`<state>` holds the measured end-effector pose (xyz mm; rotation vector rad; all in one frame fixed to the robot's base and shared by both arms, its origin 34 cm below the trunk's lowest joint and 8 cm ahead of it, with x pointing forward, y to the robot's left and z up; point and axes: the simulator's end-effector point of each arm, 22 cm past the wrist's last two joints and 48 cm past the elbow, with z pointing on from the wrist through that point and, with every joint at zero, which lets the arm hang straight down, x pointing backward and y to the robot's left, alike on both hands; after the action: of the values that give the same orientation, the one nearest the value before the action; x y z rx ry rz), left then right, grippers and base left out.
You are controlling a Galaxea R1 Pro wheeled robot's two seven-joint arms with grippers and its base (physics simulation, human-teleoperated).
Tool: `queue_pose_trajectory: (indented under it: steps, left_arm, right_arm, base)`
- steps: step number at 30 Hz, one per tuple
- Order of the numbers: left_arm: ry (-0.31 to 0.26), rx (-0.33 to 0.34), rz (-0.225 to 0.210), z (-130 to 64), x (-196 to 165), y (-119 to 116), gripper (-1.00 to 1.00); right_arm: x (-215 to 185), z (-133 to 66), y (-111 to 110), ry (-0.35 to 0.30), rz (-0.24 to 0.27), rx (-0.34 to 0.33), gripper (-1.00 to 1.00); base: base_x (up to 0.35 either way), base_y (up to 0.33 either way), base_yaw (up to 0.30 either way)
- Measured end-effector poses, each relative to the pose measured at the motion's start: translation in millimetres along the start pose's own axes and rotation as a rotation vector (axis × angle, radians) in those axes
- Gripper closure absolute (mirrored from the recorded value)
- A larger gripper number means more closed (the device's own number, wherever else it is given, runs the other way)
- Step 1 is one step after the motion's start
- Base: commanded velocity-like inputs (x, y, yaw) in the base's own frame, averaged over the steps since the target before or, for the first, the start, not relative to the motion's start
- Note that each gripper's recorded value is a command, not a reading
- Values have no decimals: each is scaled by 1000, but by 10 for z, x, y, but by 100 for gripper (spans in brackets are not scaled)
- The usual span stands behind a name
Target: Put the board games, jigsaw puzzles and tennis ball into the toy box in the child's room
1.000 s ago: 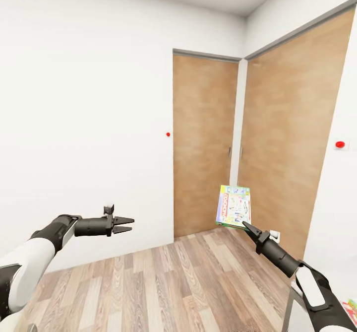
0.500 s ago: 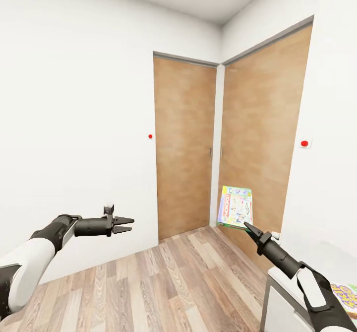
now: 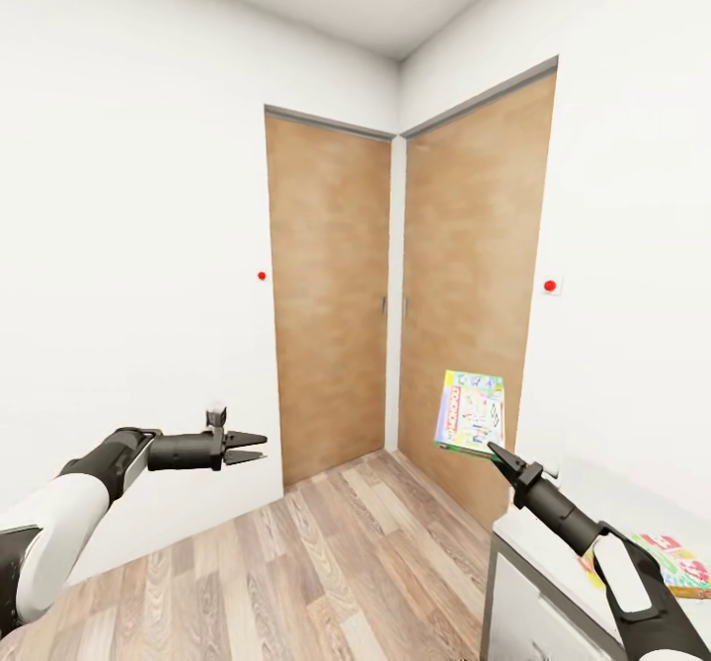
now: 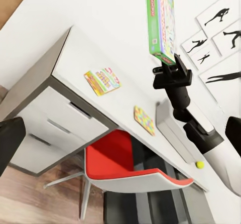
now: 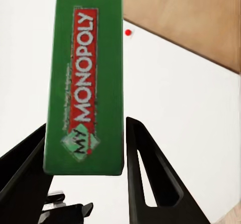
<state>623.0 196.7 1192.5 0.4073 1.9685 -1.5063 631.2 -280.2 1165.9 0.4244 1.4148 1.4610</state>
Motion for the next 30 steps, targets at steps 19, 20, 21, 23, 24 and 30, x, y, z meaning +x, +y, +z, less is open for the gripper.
queue_pose_trajectory:
  steps: [19, 20, 21, 23, 24, 30]
  left_arm:
    - [-6, 1, 21, -18, -32, -76, -100]
    - [-7, 1, 25, -20, -34, -80, -100]
    - [-7, 1, 27, -21, -36, -83, -100]
    - [-7, 0, 31, -23, -38, -89, -100]
    - [-7, 0, 33, -23, -38, -92, -100]
    - [-8, -1, 38, -30, -45, -110, -100]
  right_arm:
    - [-84, -37, 74, -21, -5, -11, 100]
    - [-85, -36, 77, -20, -7, -11, 100]
    - [-85, -36, 81, -20, -8, -11, 100]
    - [-87, -34, 89, -19, -12, -10, 100]
    - [-89, -33, 96, -19, -15, -10, 100]
    - [-394, -239, 74, -25, -84, 33, 100]
  base:
    - [-26, 12, -257]
    - [-2, 1, -257]
    - [-1, 1, -257]
    - [-1, 0, -257]
    - [0, 0, -257]
    - [0, 0, -257]
